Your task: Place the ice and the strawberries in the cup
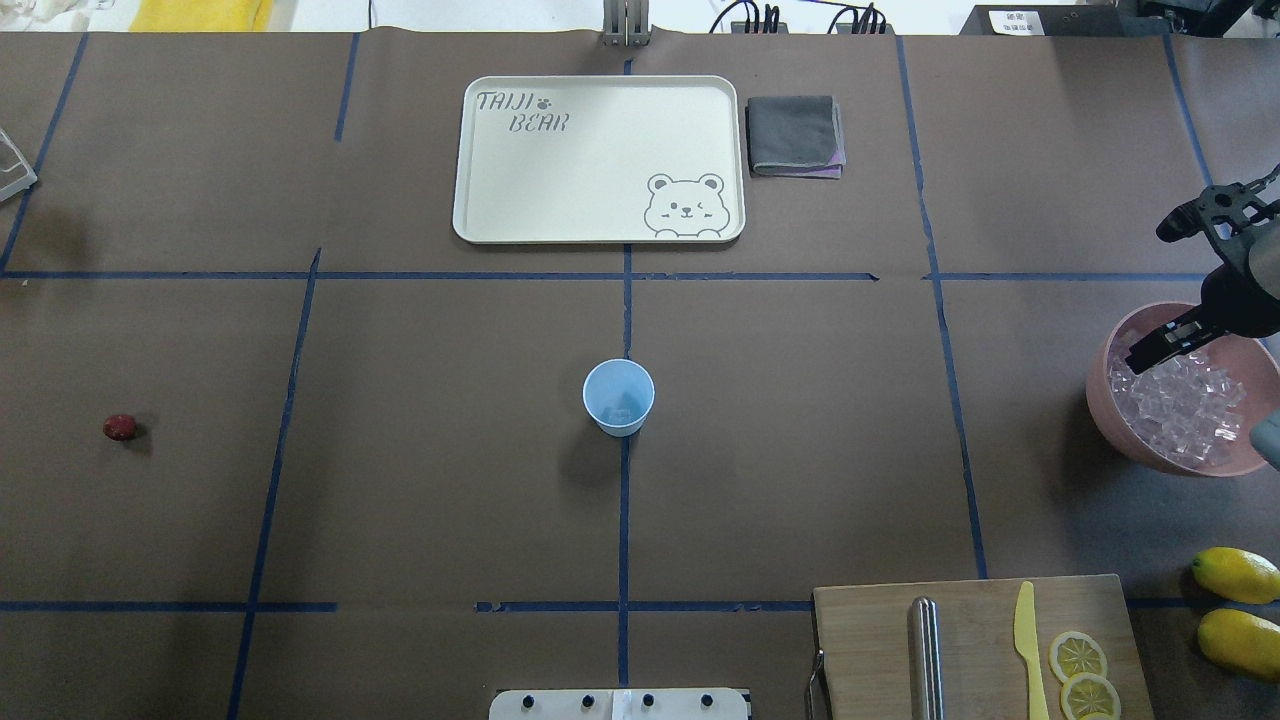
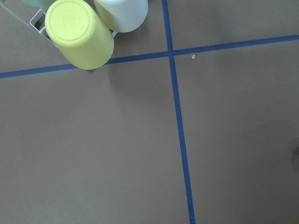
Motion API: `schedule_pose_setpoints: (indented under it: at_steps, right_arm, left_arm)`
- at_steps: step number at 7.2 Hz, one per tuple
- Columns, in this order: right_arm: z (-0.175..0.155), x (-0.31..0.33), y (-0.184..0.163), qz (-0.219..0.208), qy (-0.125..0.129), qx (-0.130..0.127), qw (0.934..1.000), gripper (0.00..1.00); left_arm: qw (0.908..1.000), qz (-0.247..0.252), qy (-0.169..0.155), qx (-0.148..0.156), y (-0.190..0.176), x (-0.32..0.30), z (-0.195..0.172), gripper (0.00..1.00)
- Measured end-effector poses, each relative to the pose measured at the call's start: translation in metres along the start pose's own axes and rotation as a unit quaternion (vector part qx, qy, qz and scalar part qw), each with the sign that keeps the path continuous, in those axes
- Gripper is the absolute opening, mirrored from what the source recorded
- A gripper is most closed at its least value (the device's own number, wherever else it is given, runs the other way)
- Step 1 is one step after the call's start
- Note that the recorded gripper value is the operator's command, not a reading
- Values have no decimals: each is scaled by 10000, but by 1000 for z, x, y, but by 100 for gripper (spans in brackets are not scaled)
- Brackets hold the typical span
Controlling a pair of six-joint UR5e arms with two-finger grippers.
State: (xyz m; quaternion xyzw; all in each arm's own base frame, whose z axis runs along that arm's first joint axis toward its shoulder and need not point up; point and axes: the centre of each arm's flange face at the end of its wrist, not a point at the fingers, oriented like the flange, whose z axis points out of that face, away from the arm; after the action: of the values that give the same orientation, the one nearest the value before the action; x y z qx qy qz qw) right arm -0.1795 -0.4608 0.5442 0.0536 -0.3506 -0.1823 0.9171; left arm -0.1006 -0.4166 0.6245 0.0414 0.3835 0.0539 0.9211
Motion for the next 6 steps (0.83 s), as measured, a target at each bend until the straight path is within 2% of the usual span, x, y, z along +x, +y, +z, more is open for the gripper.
schedule_pose_setpoints:
  at_steps: [2,5,6]
  right_arm:
    - [6,1,1,13,7,-58,10000,68]
    - [10,3,3,34,15,-108,9999,14]
    - [11,4,3,33,15,-112,9999,4]
  left_arm:
    - [10000,-5,1,-5,0,0,0,100]
    - [10000,-2,0,-2,0,0,0,100]
    - [10000,0,1,1,0,0,0,100]
